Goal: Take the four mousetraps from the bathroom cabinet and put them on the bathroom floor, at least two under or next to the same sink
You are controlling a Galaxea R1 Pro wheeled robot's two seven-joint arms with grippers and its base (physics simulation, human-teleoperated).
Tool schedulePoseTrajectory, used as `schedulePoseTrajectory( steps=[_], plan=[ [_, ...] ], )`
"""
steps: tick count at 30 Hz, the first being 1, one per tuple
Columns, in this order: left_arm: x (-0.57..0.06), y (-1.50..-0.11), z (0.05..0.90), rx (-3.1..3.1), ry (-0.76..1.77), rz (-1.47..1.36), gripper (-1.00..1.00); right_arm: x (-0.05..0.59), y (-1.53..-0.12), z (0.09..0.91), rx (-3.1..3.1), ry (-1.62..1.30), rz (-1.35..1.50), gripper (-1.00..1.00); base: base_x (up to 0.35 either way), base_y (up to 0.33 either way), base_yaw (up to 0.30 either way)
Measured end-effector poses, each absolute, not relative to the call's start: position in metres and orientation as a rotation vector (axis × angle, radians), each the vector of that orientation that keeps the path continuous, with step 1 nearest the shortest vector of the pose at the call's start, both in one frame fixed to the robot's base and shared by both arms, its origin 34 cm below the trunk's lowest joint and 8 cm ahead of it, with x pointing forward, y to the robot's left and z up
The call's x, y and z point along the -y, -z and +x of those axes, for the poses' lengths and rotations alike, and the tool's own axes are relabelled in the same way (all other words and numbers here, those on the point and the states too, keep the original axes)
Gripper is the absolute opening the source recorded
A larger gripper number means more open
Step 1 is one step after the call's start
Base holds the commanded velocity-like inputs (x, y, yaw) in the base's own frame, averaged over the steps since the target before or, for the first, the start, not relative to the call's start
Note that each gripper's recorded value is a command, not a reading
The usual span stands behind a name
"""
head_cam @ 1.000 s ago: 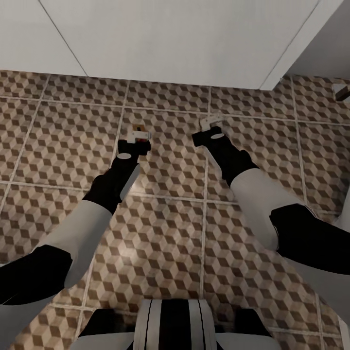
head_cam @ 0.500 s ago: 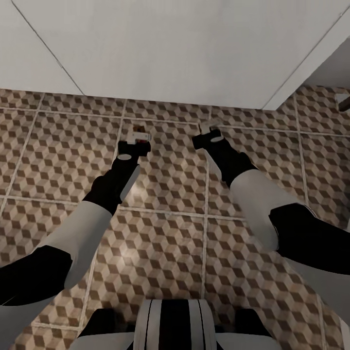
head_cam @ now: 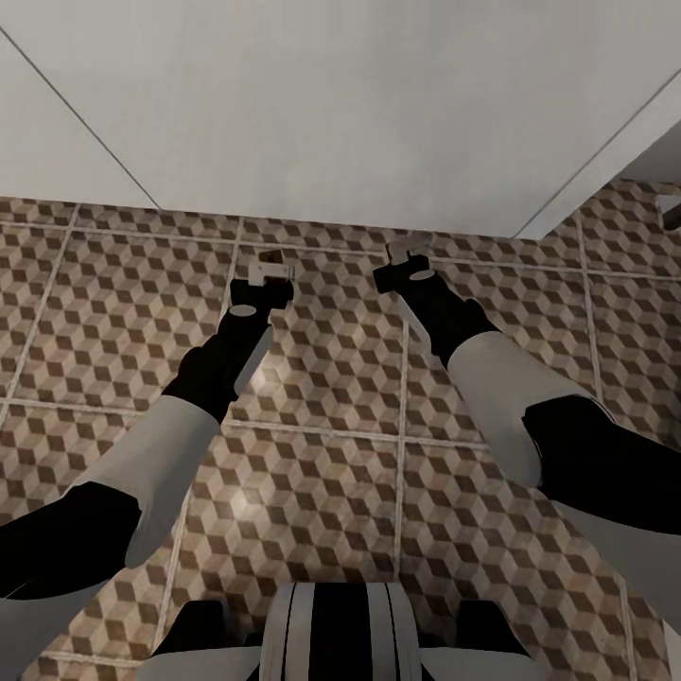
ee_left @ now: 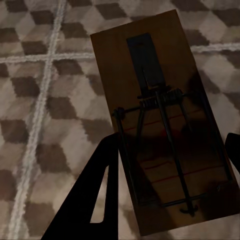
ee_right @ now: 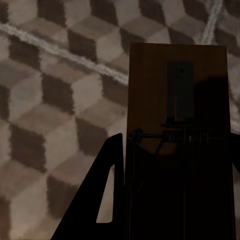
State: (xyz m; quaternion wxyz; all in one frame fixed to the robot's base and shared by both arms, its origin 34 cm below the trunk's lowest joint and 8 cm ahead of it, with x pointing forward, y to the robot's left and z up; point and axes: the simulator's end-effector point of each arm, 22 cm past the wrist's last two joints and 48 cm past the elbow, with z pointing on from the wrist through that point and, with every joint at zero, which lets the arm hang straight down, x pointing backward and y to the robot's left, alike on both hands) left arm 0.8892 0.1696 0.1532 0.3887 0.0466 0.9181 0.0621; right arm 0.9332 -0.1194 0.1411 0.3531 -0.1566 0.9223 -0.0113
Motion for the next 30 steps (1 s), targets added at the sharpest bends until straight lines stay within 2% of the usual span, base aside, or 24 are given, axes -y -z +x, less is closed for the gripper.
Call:
schedulePoseTrajectory(
  steps=[30],
  plan=[
    [-0.169, -0.143, 0.875, -2.354, -0.155, 0.12, -1.0, 0.12, -0.134, 0.927, -2.402, 0.028, -0.408, -1.0, 0.002, 0.0, 0.0]
  ],
)
